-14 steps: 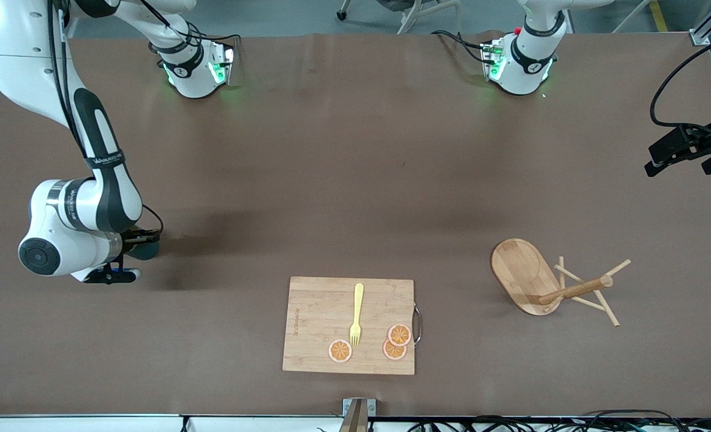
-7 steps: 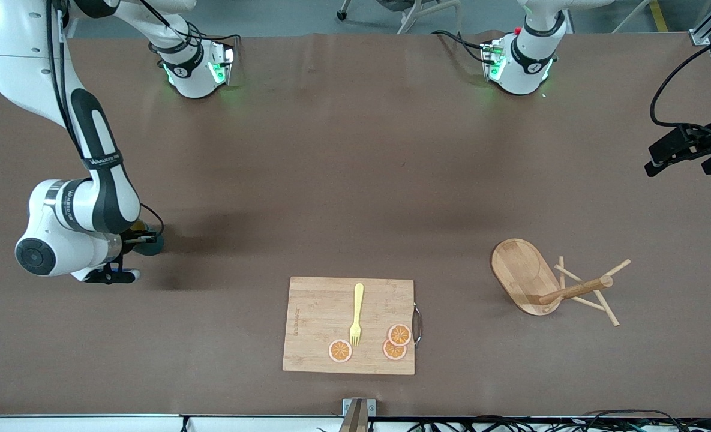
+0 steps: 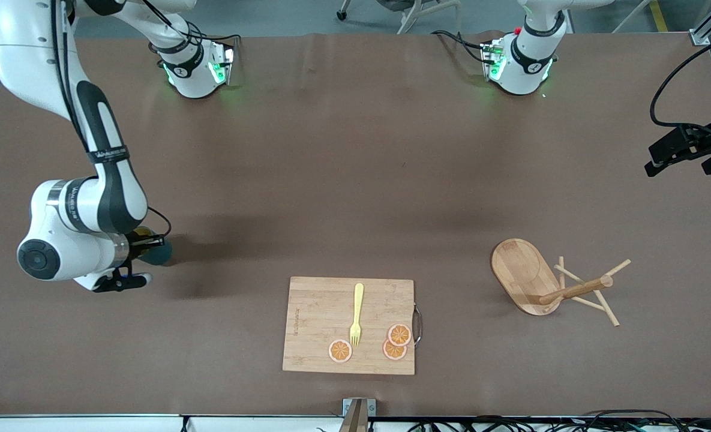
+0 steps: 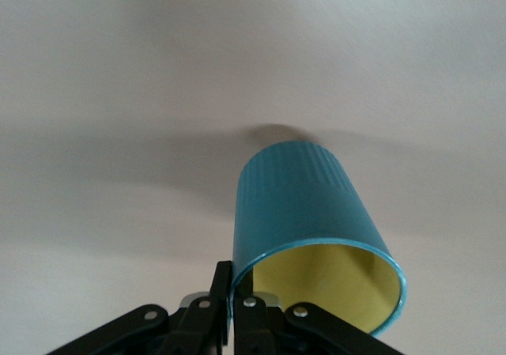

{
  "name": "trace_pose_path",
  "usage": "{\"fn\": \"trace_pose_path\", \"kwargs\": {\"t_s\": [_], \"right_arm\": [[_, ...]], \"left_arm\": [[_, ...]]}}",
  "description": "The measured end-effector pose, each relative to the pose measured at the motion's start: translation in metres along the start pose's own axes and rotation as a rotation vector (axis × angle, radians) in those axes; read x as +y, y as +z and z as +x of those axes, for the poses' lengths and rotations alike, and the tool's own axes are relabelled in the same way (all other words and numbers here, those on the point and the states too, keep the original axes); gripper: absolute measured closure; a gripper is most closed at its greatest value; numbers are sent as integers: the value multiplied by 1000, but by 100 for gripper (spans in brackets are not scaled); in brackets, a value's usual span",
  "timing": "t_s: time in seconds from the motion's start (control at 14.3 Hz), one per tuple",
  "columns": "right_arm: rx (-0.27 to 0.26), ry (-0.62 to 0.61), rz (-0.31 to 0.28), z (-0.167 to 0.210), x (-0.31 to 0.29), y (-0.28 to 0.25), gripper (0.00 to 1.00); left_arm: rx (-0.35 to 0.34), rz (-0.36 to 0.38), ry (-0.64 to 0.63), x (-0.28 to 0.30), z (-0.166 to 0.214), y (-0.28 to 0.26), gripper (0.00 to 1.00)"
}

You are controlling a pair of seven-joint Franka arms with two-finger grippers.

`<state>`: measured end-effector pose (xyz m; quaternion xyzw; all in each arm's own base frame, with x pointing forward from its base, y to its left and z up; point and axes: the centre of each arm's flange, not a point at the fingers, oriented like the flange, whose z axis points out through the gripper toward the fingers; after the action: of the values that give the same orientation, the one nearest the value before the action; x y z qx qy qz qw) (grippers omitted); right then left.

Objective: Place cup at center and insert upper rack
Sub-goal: 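Lift the teal mug with the right gripper and carry it to table center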

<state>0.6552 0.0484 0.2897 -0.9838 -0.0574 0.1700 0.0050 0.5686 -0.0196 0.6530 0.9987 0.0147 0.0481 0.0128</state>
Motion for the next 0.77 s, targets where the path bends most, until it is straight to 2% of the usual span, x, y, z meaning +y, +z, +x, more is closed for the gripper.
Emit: {"fn": "trace_pose_path", "kwargs": {"t_s": [0.28,0.49,0.77], "right_arm": [[19,-47,-37,-6,-146,-5,96],[20,-132,-50,-19,-212,2,96],[51,-260,-70,-33,-305,6,96]], "left_arm": [[0,0,0,0,0,0,0],[0,0,0,0,0,0,0],[0,0,0,0,0,0,0]]}}
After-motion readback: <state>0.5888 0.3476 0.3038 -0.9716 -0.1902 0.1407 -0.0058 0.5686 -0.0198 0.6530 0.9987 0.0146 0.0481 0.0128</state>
